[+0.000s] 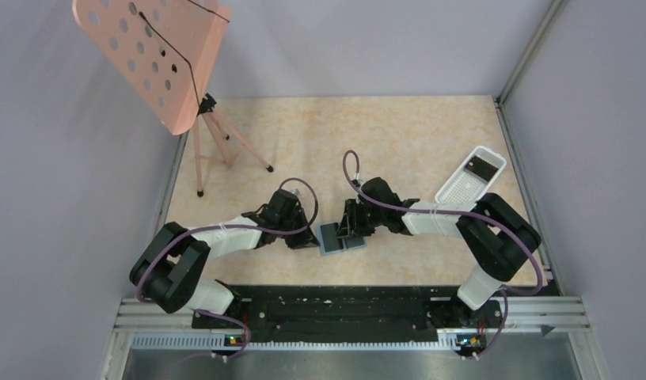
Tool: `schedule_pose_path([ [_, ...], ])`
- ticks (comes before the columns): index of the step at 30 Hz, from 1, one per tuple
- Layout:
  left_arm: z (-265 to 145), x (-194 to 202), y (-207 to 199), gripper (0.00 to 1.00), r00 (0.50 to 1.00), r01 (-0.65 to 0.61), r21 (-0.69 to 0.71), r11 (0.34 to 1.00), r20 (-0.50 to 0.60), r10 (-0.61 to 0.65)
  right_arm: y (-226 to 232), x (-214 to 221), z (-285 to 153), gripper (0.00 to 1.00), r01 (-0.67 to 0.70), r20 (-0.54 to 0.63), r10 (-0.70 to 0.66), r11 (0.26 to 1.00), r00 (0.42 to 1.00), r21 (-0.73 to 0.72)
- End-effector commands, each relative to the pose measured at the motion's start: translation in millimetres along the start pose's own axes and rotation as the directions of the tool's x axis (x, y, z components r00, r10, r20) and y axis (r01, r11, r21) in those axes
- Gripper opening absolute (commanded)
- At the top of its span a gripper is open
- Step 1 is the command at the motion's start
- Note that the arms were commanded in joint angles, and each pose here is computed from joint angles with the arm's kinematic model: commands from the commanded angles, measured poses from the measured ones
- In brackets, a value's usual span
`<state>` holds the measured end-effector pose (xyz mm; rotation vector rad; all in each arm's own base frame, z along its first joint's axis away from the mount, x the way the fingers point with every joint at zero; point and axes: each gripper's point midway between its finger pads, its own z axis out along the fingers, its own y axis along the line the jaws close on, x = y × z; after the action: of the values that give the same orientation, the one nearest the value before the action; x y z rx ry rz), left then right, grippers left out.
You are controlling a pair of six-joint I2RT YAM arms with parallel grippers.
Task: Take the credit cards out of the card holder
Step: Remove the credit card from the card holder.
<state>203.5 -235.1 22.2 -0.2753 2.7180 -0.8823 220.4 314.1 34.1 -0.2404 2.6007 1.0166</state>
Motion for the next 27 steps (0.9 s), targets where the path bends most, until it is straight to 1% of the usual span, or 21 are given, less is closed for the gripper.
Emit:
schedule_pose_path([
  [1,7,7,17,0.04,1.000,0.006,-0.051,0.999,-0.013,-0.006,3,-8,4,0.36,0.020,0.016,-0.020,1.000,1.000,-0.009],
  [6,6,8,17,0.04,1.000,0.008,-0.049,0.999,-0.013,-0.009,8,-6,5,0.36,0.020,0.003,-0.020,0.999,1.000,-0.033],
  [11,6,7,15,0.04,1.000,0.011,-0.045,0.999,-0.010,-0.012,18,-2,6,0.36,0.004,-0.016,-0.005,0.996,1.000,-0.091],
  [16,6,6,14,0.04,1.000,0.012,-0.045,0.999,-0.012,-0.012,15,-2,7,0.35,0.002,-0.011,-0.003,0.996,1.000,-0.086],
  [18,6,7,15,0.04,1.000,0.012,-0.049,0.999,-0.015,-0.013,16,-1,7,0.33,-0.001,-0.014,0.000,0.996,1.000,-0.094],
  [21,6,7,18,0.04,1.000,0.016,-0.061,0.998,-0.012,-0.017,17,1,7,0.24,-0.006,-0.015,0.004,0.994,1.000,-0.108],
  [24,7,7,19,0.04,1.000,0.021,-0.070,0.997,-0.013,-0.022,15,1,7,0.10,-0.006,-0.013,0.004,0.994,1.000,-0.111],
  [25,8,8,21,0.04,1.000,0.025,-0.079,0.997,-0.014,-0.027,14,0,6,0.03,-0.005,-0.012,0.003,0.994,1.000,-0.111],
  [26,8,7,23,0.04,0.999,0.029,-0.089,0.996,-0.012,-0.031,12,-1,5,0.00,-0.005,-0.008,0.004,0.994,1.000,-0.108],
  [27,8,7,24,0.04,0.999,0.030,-0.097,0.995,-0.011,-0.031,11,-3,3,0.00,0.000,-0.002,0.000,0.994,1.000,-0.107],
])
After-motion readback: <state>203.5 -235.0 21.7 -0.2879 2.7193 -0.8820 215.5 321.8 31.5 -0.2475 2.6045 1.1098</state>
